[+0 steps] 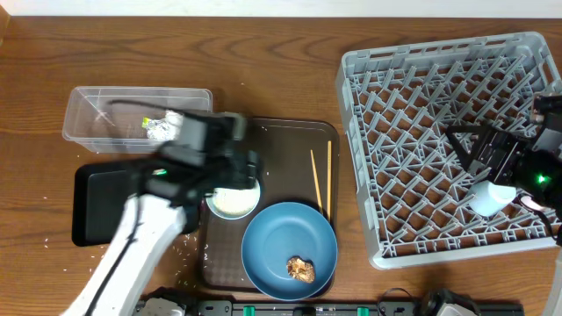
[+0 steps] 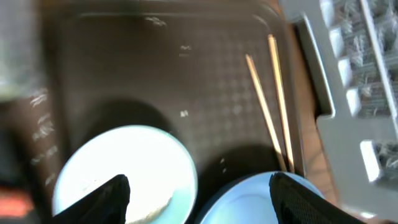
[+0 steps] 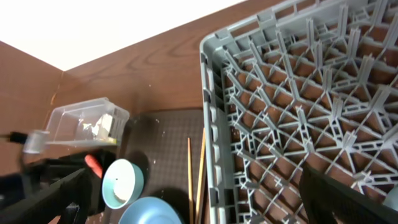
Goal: Sort waste into correct bins and load items into the dishwasher rack
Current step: 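Reach the left gripper to the rim of the blue plate and grasp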
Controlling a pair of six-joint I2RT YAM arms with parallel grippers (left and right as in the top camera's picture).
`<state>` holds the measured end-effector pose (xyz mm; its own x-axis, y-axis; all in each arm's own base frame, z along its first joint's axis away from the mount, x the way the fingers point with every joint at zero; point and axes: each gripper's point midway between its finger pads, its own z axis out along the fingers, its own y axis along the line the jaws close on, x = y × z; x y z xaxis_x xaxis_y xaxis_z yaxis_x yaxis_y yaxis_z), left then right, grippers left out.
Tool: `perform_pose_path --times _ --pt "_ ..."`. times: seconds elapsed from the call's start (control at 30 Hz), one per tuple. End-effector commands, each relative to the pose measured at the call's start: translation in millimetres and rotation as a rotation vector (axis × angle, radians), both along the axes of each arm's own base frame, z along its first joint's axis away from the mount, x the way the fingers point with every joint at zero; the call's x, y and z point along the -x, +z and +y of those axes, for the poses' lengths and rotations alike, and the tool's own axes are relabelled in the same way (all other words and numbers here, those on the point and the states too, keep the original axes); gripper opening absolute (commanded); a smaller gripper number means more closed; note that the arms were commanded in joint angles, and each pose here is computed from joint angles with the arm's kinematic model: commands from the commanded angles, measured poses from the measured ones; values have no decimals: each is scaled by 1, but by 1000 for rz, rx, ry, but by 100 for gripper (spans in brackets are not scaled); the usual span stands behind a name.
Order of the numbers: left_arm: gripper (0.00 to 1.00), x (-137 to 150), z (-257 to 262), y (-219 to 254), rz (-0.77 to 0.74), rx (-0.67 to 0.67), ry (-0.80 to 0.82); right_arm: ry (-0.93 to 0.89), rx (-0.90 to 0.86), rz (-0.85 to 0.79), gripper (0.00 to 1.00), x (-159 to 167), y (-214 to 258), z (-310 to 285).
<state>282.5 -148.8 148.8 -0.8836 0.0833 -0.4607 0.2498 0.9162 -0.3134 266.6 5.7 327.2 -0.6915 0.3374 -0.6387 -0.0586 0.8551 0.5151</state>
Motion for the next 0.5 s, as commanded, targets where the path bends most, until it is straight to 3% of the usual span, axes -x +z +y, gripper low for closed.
perform_pose_path --times 0.0,0.47 --pt "72 -4 -15 -12 -54 -140 -57 22 -20 1 99 1 2 7" --pt "72 17 17 -25 48 -251 59 -31 27 65 99 7 -11 -3"
